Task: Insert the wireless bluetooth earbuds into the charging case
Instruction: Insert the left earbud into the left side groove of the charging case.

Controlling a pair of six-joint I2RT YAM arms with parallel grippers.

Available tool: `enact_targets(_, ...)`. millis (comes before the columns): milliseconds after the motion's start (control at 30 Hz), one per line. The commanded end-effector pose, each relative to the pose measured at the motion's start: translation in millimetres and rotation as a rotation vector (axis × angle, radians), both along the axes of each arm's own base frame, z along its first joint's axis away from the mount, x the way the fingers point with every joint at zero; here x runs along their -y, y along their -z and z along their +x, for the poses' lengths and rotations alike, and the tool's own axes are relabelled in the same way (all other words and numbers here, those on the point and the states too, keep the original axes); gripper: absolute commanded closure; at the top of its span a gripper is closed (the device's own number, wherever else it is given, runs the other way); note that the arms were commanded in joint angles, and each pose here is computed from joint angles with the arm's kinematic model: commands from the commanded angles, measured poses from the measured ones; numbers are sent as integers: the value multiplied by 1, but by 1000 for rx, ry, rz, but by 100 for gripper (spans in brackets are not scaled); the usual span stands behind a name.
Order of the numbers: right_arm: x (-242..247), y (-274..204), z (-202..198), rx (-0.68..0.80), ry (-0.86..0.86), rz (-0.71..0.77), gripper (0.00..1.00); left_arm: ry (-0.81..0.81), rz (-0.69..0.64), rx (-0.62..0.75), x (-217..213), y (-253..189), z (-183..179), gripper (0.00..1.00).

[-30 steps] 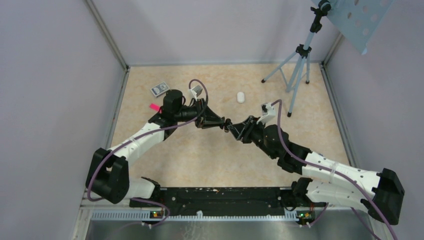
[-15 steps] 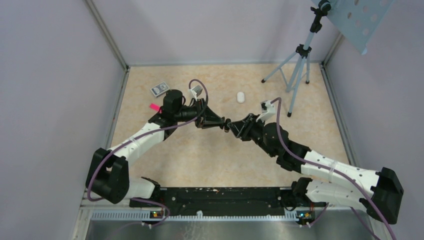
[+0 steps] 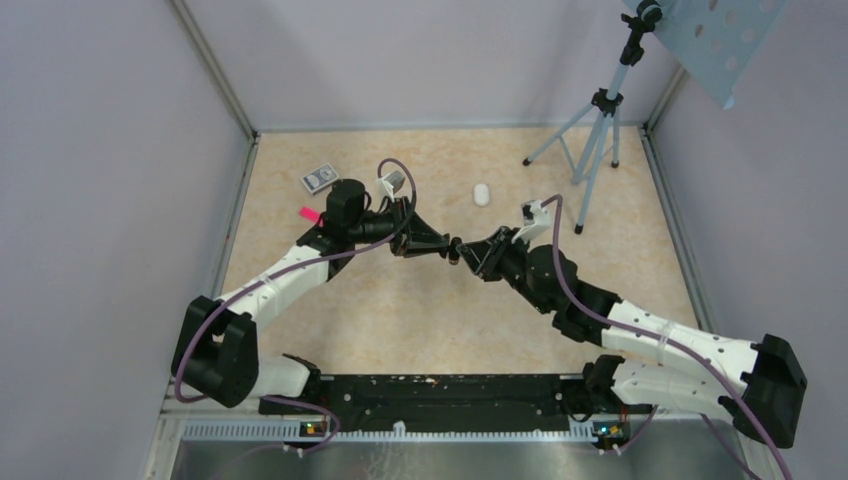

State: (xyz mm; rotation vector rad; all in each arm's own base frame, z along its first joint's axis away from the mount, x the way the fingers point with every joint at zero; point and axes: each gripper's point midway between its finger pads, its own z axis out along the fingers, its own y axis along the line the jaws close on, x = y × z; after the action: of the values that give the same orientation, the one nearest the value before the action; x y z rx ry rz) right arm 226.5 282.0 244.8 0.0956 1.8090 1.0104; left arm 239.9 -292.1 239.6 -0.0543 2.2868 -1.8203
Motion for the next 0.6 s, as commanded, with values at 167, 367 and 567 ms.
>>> enact_targets(167, -8, -32, 5, 55, -18, 58, 87, 12, -17, 38, -1, -8, -1, 100)
enact_targets(367, -12, -29, 3, 56, -41, 38, 89, 10, -20, 42, -1, -10, -1, 100)
enact_targets(567, -9, -30, 3, 58, -35, 38, 89, 11, -19, 36, 0, -9, -1, 100)
